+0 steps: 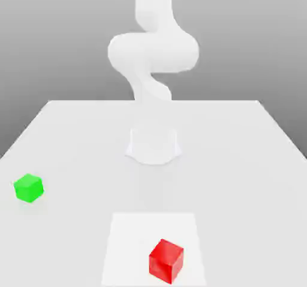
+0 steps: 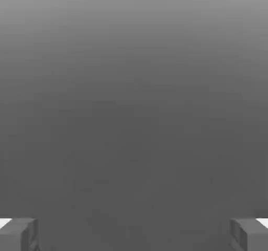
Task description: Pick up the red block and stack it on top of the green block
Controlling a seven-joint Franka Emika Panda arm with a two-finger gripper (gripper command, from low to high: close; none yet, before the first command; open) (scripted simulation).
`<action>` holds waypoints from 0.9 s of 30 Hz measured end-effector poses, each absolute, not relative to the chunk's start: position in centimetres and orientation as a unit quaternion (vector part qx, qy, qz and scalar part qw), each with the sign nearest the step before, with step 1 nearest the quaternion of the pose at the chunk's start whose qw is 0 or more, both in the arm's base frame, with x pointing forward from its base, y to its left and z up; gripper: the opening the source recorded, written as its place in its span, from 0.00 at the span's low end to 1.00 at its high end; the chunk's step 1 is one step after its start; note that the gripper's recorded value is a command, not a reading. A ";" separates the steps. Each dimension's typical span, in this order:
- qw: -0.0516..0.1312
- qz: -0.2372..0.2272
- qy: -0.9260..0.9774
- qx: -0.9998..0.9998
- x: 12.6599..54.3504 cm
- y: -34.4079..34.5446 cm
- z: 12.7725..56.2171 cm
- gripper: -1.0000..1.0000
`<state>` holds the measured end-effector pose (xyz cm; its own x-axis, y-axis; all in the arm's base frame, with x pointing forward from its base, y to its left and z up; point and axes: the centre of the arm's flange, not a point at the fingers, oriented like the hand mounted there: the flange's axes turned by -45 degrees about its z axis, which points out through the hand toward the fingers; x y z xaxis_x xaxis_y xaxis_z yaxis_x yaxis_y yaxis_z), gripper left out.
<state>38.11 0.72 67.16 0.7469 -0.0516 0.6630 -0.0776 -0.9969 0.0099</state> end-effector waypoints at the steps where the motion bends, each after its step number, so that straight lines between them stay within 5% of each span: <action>1: 0.027 0.339 -0.046 0.939 39.5 0.9 65.4 0.50; 7: 0.059 0.253 -0.107 0.960 45.8 1.1 54.3 0.50; 13: 0.068 0.170 -0.160 0.970 48.9 0.6 42.6 0.50; 19: 0.051 0.089 -0.212 0.972 49.0 0.6 31.5 0.50; 27: 0.000 0.003 -0.268 0.963 46.7 2.5 20.6 0.50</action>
